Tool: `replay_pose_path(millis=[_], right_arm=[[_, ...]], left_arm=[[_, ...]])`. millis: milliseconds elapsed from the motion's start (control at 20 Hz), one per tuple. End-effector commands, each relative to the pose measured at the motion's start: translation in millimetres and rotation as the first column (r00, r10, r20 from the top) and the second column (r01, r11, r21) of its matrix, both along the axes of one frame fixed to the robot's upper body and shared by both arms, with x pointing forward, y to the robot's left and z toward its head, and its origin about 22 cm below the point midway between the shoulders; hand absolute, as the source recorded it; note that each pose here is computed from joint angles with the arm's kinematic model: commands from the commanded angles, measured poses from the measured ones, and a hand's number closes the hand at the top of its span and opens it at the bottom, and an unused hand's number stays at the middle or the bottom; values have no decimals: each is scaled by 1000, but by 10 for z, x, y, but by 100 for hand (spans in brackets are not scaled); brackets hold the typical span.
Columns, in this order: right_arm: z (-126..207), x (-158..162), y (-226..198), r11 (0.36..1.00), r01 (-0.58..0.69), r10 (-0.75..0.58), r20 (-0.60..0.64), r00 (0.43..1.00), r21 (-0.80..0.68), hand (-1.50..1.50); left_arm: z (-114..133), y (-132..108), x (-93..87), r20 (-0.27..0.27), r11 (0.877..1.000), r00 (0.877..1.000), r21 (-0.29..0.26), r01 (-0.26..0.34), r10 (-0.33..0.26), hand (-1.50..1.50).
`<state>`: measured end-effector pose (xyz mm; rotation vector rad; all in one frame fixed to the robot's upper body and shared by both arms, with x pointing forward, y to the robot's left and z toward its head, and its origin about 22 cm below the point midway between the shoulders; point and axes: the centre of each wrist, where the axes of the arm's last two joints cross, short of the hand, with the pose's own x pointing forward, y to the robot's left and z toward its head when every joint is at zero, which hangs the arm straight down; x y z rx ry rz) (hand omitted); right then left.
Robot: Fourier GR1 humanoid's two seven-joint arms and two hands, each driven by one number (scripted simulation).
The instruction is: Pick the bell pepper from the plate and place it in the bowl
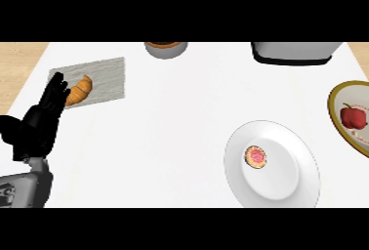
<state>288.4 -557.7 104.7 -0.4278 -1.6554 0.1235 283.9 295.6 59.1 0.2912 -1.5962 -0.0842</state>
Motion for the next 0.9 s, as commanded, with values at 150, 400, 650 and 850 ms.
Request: replay_pose_path(millis=[150,400,650,850], right_arm=[[117,-552,-411,992,3,-3,2,1000,124,-150],[167,-811,-563,986,-8,9,-3,1000,166,-150],[154,-900,-602,972,-51,49,14,999,228,-150],[277,-925,-648,964,-82,72,49,996,254,-150]], left_arm=[[-7,92,-13,9,1000,1000,7,-12,12,0],[-37,73,-58,-2,1000,1000,3,-23,23,0],[-48,114,-120,-9,1000,1000,6,-21,21,0],[62,129,-61,-15,1000,1000,1,-23,23,0]])
